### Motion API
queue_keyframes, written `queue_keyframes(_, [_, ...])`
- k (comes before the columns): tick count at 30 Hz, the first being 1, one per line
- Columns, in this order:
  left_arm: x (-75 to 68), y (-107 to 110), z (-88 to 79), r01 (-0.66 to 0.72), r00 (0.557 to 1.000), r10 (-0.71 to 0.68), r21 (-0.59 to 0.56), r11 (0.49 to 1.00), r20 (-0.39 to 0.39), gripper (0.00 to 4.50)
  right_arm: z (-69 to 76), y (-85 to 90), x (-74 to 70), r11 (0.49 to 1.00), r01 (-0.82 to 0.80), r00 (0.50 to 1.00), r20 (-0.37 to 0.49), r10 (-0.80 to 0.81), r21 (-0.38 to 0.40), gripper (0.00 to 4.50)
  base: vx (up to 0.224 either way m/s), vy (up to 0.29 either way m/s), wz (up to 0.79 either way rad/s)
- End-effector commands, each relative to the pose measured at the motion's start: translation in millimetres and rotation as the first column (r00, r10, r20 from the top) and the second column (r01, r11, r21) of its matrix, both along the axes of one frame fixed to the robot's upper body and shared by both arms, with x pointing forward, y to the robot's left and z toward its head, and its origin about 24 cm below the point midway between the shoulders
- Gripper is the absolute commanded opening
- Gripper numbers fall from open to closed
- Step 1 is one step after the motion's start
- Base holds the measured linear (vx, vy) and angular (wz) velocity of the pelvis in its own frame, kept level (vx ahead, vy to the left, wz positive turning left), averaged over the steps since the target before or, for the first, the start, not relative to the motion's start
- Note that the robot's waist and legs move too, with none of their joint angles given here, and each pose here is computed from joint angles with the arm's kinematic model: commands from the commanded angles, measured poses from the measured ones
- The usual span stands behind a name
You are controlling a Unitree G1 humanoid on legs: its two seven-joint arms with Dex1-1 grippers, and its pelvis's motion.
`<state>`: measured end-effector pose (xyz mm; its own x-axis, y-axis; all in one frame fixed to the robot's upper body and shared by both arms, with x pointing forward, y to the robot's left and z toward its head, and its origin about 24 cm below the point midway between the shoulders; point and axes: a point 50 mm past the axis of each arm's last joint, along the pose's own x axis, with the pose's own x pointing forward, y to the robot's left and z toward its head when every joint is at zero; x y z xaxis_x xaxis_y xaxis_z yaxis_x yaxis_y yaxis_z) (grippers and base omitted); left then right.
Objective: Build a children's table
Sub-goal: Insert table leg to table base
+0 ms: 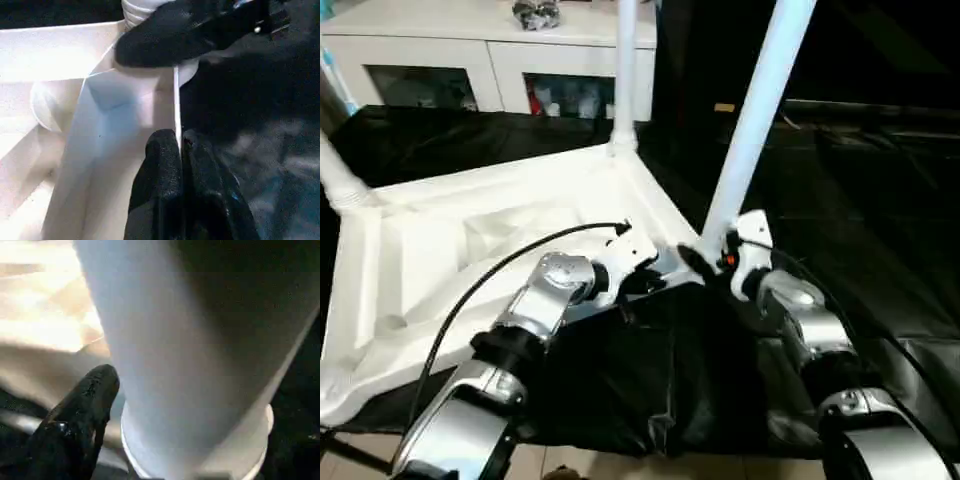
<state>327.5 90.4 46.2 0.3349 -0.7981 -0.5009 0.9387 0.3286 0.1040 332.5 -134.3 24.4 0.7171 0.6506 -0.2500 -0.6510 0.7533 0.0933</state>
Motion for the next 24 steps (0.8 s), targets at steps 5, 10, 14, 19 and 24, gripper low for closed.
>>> queue_keyframes(5, [-12.4, -16, 10.1, 0.205, 0.979, -0.205, -0.092, 0.974, 0.015, 0.00, -7.2, 6.1, -19.7, 0.956, -0.293, 0.955, -0.049, 0.292, -0.018, 3.88, 0.000, 0.000, 0.00])
queue_keyframes(10, [-18.0, -4, 11.5, 0.280, 0.959, -0.283, -0.086, 0.956, -0.024, 0.00, -1.6, -2.6, -30.3, 0.896, -0.444, 0.894, -0.062, 0.444, 0.010, 3.88, 0.000, 0.000, 0.00])
queue_keyframes(14, [-20.2, 7, 12.4, 0.322, 0.944, -0.325, -0.069, 0.944, -0.053, 0.00, 1.3, -5.2, -36.1, 0.856, -0.516, 0.853, -0.075, 0.517, 0.027, 3.61, 0.000, 0.000, 0.00])
queue_keyframes(19, [-22.5, 17, 11.1, 0.351, 0.932, -0.353, -0.040, 0.935, -0.085, 0.00, 0.4, -4.0, -43.5, 0.815, -0.579, 0.810, -0.095, 0.579, 0.028, 3.20, 0.000, 0.000, 0.00])
queue_keyframes(24, [-24.8, 19, 10.4, 0.364, 0.925, -0.367, -0.041, 0.930, -0.101, 0.00, 0.0, -3.2, -46.7, 0.801, -0.597, 0.795, -0.102, 0.597, 0.037, 2.94, 0.000, 0.000, 0.00])
